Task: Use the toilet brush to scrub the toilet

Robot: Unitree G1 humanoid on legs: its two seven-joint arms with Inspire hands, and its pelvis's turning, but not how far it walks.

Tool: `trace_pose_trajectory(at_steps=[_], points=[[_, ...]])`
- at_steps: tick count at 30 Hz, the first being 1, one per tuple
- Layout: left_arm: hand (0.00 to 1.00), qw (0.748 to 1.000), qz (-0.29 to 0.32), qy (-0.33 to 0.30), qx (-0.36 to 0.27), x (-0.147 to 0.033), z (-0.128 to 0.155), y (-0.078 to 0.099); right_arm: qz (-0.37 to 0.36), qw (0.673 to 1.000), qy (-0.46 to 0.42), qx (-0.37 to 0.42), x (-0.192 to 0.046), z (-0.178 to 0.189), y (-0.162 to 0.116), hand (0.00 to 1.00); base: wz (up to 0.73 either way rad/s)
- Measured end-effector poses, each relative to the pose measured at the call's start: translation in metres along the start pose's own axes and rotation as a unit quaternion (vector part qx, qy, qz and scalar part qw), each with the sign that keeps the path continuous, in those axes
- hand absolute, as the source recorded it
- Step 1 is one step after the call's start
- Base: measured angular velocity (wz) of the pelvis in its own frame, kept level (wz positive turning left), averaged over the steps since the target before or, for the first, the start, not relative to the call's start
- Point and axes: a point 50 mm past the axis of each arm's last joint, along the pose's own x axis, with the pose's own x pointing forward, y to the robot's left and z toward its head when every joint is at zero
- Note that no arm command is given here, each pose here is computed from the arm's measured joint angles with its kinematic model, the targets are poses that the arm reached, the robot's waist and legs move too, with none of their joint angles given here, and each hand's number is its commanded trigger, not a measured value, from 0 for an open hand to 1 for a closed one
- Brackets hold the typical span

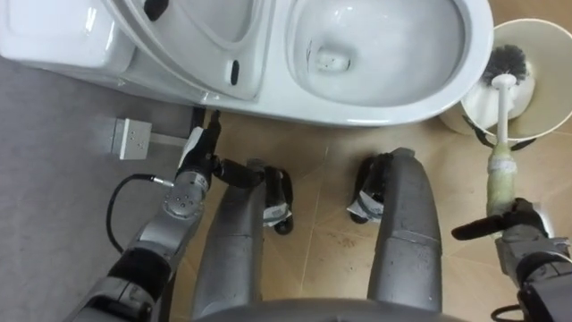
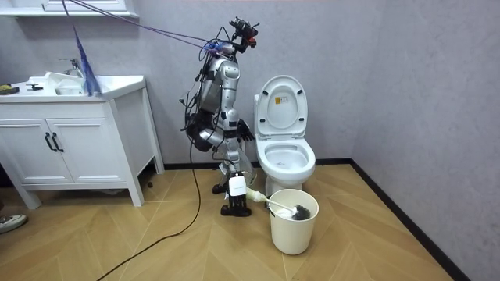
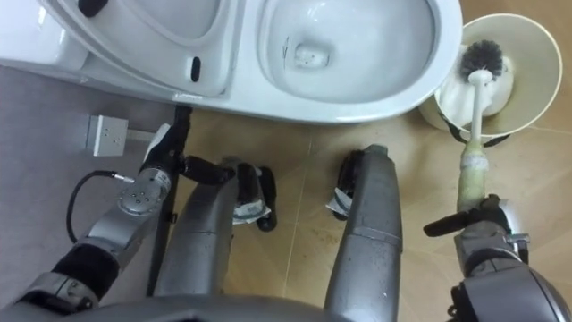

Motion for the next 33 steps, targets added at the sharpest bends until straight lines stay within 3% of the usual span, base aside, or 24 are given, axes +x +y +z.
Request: trace_pose_trajectory(at_steps=[9, 26, 27, 28, 33], points=[[0.00, 1.000, -0.015, -0.016, -0.009, -0.005, 0.004, -0.003, 0.004, 0.999, 0.013, 0.041, 0.002, 0.004, -0.008, 0.00, 0.00], [0.00, 1.000, -0.007, -0.019, -0.010, -0.004, 0.006, 0.008, 0.008, 0.991, -0.008, 0.134, 0.003, 0.030, -0.014, 0.00, -0.02], [0.00, 1.000, -0.006, -0.019, -0.011, -0.004, 0.006, 0.008, 0.009, 0.990, -0.007, 0.137, 0.003, 0.030, -0.014, 0.66, 0.00], [0.00, 1.000, -0.006, -0.019, -0.012, -0.004, 0.006, 0.008, 0.009, 0.990, -0.007, 0.139, 0.003, 0.030, -0.014, 1.00, 0.00], [0.00, 1.000, -0.007, -0.018, -0.013, -0.004, 0.006, 0.008, 0.009, 0.989, -0.008, 0.145, 0.003, 0.030, -0.014, 1.00, 0.00]])
